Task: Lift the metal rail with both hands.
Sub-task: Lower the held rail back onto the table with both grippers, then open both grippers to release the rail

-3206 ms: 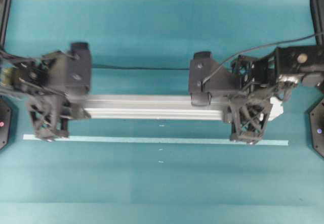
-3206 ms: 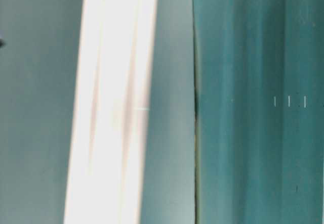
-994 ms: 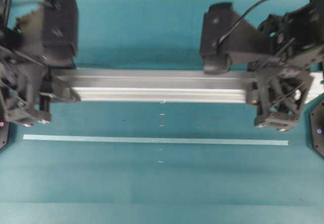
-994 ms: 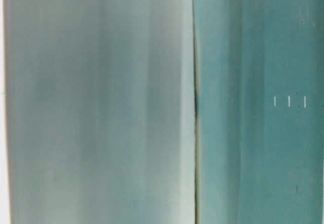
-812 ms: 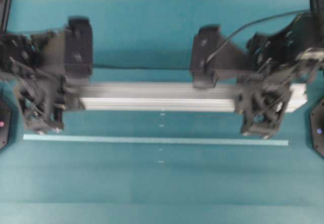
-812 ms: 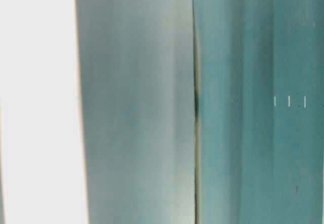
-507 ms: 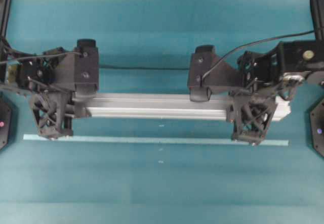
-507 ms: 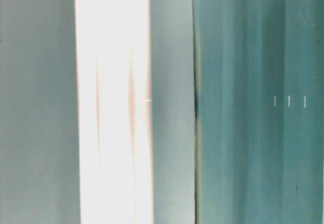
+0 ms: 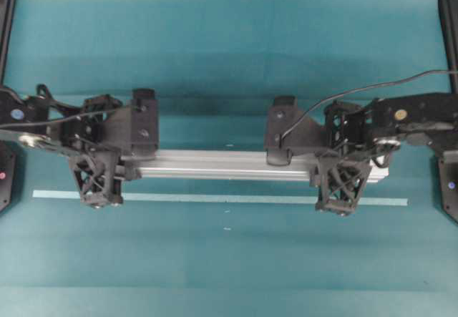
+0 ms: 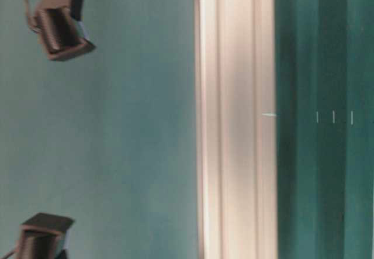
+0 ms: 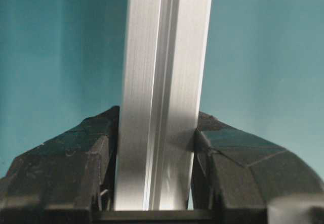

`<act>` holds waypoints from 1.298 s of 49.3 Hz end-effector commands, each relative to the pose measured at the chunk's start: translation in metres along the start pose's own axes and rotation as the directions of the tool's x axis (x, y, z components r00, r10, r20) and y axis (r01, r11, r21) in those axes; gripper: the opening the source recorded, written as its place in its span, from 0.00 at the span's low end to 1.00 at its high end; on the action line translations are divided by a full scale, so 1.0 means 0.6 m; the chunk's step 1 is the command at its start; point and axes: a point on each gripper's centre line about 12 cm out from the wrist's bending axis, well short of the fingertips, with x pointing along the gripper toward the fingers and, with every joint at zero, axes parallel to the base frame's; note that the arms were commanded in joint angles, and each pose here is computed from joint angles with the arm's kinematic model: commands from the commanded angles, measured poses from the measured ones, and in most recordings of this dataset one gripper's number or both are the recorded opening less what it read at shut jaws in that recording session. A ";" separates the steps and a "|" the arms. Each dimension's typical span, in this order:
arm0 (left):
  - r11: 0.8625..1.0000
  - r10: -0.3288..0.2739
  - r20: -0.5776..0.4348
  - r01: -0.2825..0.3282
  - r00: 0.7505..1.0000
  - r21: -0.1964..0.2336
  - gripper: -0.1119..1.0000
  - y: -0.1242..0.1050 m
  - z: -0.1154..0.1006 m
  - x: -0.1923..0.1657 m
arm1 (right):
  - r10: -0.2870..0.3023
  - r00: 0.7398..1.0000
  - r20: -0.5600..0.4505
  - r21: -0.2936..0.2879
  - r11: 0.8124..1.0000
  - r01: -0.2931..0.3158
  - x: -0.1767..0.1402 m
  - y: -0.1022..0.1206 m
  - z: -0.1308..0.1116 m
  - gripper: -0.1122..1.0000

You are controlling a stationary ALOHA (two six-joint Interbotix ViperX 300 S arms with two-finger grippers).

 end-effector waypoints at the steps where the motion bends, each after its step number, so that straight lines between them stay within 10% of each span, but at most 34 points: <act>1: 0.999 0.001 0.001 -0.001 1.000 -0.043 0.37 0.003 0.003 0.004 | 0.005 1.000 0.024 0.012 1.000 -0.006 0.013 0.002 0.007 0.44; 64: 0.997 -0.011 -0.062 0.006 0.998 -0.074 0.37 -0.015 -0.040 0.101 | -0.002 1.000 0.018 -0.007 1.000 0.003 0.123 0.003 -0.022 0.44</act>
